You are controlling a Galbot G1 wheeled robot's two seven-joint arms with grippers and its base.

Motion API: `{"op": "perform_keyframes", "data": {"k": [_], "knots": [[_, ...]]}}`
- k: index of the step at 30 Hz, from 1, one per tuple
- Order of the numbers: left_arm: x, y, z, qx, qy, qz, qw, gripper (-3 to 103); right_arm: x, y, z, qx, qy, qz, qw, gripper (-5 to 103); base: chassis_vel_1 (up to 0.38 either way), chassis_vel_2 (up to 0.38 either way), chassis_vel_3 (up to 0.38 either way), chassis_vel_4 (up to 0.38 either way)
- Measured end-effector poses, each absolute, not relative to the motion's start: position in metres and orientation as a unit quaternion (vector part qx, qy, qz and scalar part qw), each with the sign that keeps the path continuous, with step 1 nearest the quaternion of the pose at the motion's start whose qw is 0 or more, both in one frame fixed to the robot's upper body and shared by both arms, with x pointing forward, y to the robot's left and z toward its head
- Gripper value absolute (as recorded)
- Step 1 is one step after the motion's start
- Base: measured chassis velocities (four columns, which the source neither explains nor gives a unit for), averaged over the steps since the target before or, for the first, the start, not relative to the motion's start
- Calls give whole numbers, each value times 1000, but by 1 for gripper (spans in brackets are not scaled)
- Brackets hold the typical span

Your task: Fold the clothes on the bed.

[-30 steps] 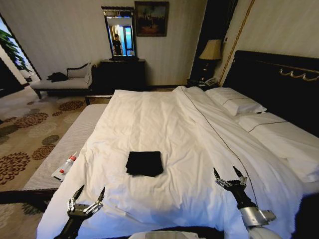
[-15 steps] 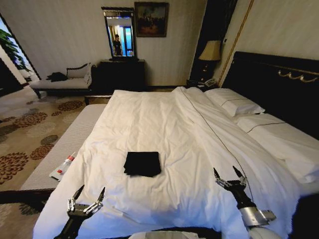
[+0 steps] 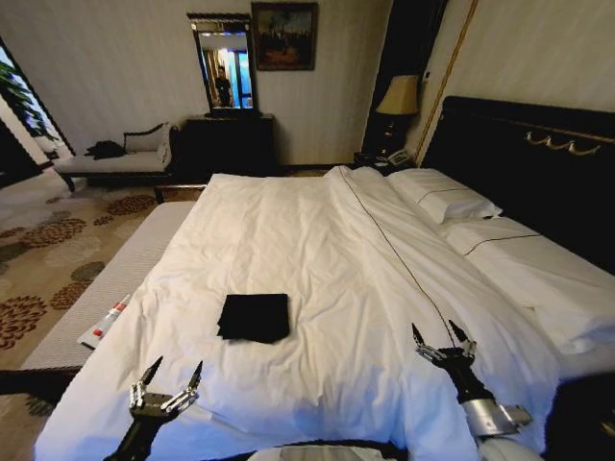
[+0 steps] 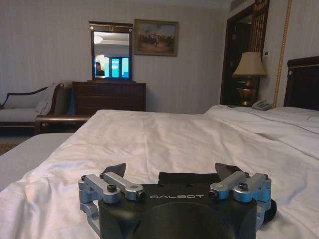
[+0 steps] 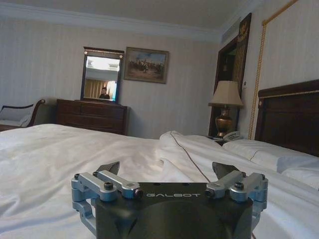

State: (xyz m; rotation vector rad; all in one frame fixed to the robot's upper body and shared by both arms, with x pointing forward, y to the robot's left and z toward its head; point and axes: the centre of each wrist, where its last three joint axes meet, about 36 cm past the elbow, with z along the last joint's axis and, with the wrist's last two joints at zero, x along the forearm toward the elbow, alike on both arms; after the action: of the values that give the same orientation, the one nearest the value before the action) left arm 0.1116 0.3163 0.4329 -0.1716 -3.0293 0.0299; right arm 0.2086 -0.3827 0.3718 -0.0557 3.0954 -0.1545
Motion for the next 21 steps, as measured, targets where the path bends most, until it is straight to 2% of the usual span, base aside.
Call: {"op": "perform_keyframes", "data": {"k": [21], "knots": [[112,316,433,-56,-997,10,54,100,209,-383,372,-18,998,-50,21,100,0,0,0,0]]}}
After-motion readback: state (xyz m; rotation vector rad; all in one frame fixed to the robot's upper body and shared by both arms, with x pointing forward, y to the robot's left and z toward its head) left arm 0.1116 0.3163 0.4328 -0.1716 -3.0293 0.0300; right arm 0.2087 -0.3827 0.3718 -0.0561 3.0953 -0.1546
